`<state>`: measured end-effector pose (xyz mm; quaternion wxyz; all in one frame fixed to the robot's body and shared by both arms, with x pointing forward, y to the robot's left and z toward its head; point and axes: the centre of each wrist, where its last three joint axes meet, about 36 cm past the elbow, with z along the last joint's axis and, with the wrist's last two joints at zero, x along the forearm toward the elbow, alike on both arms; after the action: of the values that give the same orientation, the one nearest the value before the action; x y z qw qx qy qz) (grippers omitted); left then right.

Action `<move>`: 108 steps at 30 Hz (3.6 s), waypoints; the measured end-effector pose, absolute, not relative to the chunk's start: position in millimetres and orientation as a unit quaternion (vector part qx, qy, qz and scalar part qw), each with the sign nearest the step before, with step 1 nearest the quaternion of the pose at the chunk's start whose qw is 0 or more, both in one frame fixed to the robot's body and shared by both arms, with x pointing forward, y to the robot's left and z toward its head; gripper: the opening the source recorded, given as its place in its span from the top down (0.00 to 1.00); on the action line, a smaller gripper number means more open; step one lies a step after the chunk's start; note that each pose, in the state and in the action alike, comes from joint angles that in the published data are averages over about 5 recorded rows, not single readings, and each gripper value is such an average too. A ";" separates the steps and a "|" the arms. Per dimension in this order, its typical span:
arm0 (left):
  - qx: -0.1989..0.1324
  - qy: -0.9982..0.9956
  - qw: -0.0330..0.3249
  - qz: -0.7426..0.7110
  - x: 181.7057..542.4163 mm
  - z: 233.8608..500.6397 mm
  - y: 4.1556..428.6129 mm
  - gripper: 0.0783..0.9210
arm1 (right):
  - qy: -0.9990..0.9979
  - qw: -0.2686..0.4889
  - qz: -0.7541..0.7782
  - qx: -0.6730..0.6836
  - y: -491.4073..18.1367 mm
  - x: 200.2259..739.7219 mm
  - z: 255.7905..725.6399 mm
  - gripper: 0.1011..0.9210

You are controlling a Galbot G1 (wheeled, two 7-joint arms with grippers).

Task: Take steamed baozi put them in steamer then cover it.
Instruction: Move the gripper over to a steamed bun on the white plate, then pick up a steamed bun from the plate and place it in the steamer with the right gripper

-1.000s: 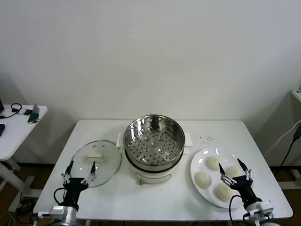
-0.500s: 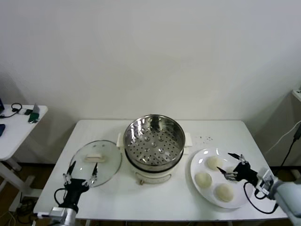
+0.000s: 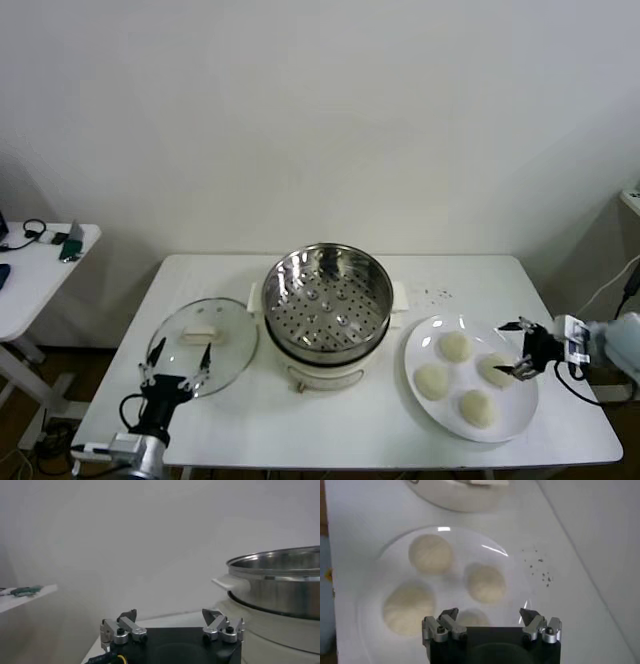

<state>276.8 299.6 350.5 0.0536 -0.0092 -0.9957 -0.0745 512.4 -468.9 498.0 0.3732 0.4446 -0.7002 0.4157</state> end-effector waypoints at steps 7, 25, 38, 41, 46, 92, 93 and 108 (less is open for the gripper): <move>-0.003 -0.996 0.056 -0.076 278.2 351.4 301.9 0.12 | -0.647 0.402 0.436 0.479 -444.3 556.3 494.7 0.12; 0.008 -0.995 0.060 -0.079 282.9 351.6 306.9 0.12 | -0.555 0.454 0.481 0.504 -388.4 628.6 470.7 0.12; 0.014 -0.995 0.060 -0.082 283.6 353.5 309.9 0.12 | -0.525 0.463 0.492 0.517 -363.8 638.7 453.8 0.12; 0.015 -0.995 0.060 -0.082 283.6 353.9 310.4 0.12 | -0.521 0.466 0.495 0.516 -363.7 639.0 451.6 0.12; 0.017 -0.995 0.062 -0.082 283.3 353.2 310.7 0.12 | -0.514 0.467 0.500 0.517 -361.1 641.0 448.4 0.12; 0.014 -0.994 0.067 -0.080 274.8 356.3 311.0 0.12 | -0.335 0.202 0.729 0.562 -184.3 679.2 718.0 0.20; 0.013 -0.994 0.068 -0.080 274.4 356.4 310.7 0.12 | -0.323 0.194 0.734 0.564 -174.4 677.1 718.6 0.20; 0.007 -0.994 0.069 -0.085 271.6 359.2 311.3 0.12 | -0.163 0.094 0.794 0.578 -65.0 662.1 662.8 0.20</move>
<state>271.6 311.3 359.2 0.0694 0.0070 -0.9940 -0.0848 662.1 -65.0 662.8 0.0939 0.5784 -0.1625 0.7938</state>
